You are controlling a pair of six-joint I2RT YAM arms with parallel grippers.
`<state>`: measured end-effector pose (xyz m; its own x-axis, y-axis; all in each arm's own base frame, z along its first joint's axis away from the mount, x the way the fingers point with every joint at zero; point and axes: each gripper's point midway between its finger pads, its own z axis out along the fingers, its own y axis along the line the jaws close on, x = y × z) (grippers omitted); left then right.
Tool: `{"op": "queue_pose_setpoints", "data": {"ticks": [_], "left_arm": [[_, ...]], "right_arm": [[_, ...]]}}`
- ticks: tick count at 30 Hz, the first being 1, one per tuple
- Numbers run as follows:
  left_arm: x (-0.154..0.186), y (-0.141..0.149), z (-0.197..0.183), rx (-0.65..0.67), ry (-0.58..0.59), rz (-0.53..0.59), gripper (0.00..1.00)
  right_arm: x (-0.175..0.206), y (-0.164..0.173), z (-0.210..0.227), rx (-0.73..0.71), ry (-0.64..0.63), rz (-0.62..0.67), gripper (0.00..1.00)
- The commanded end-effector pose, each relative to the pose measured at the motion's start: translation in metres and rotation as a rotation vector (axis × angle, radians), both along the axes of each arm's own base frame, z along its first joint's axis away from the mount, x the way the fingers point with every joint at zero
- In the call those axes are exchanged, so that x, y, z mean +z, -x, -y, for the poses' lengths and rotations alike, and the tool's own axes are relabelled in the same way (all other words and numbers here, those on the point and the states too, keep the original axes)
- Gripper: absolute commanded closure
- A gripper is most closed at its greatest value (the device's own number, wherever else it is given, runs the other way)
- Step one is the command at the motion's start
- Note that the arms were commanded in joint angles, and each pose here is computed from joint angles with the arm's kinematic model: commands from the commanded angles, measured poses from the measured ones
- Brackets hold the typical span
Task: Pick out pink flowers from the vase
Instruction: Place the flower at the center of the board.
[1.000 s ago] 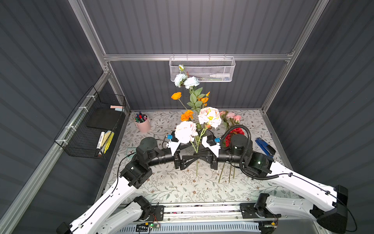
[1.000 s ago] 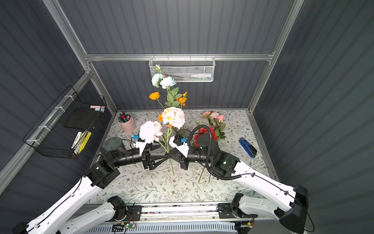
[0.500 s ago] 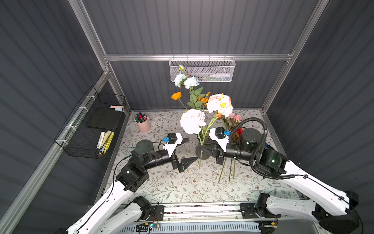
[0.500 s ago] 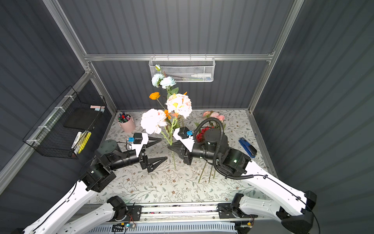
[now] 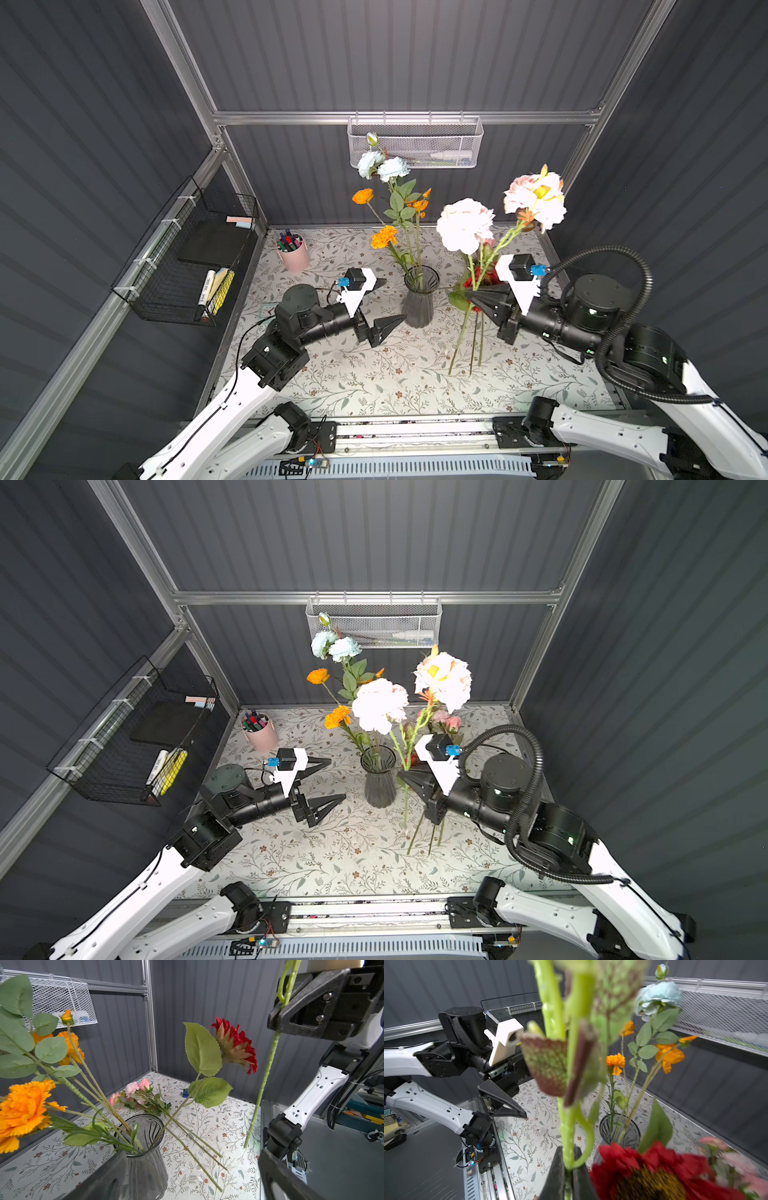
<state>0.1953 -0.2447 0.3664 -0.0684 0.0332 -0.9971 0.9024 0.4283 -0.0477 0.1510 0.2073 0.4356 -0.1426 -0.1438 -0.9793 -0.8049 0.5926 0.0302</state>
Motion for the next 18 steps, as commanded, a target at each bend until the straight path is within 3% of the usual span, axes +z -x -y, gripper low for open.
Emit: {"op": "queue_pose_setpoints", "data": {"ticks": [1, 10, 18], "left_arm": [[0.006, -0.001, -0.001, 0.013, 0.007, 0.036, 0.01], [0.0, -0.007, 0.006, 0.0, -0.006, 0.028, 0.0], [-0.007, -0.017, 0.012, 0.001, -0.028, 0.016, 0.01]], "right_arm": [[-0.007, -0.004, 0.043, -0.17, 0.047, -0.036, 1.0], [-0.033, -0.017, 0.107, -0.482, 0.148, -0.1, 1.0], [-0.063, -0.041, 0.107, -0.597, 0.21, -0.192, 1.0]]}}
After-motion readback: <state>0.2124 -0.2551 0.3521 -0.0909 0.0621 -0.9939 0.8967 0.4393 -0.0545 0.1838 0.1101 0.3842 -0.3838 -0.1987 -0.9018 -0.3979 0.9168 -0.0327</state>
